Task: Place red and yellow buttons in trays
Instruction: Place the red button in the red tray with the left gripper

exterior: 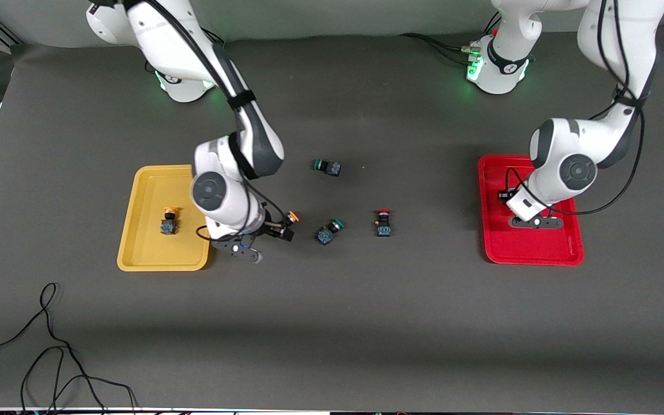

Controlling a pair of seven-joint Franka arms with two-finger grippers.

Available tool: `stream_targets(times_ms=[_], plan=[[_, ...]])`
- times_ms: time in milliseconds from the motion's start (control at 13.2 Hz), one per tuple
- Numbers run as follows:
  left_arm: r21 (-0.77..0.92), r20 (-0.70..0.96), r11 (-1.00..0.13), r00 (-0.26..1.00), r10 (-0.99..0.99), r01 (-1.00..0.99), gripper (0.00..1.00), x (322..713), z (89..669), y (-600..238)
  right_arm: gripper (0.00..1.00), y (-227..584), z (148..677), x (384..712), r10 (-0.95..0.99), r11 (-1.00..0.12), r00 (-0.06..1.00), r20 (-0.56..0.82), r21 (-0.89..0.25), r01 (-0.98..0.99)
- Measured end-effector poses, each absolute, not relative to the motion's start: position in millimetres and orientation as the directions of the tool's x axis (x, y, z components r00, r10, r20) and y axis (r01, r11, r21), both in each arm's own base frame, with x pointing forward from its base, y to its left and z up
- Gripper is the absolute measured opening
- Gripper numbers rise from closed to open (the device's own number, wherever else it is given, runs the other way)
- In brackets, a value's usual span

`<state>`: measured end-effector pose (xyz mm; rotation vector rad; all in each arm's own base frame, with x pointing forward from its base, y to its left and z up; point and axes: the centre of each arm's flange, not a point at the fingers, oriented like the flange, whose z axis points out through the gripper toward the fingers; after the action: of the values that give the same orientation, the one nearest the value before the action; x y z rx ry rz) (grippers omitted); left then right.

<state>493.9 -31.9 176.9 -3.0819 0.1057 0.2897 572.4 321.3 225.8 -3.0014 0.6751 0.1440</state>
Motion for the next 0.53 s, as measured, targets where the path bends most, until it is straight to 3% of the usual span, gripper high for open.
stream_targets(times_ms=[304,532], plan=[[-0.050,-0.260,-0.996,0.964,-0.063,-0.078,0.96,538,245,-20,1.00,315,201,575,-0.453,-0.890,0.887,-0.093,-0.008,-0.455],[-0.036,-0.290,-0.998,0.956,-0.040,-0.052,1.00,571,343,-23,1.00,315,197,574,-0.454,-0.890,0.886,-0.092,-0.004,-0.456]])
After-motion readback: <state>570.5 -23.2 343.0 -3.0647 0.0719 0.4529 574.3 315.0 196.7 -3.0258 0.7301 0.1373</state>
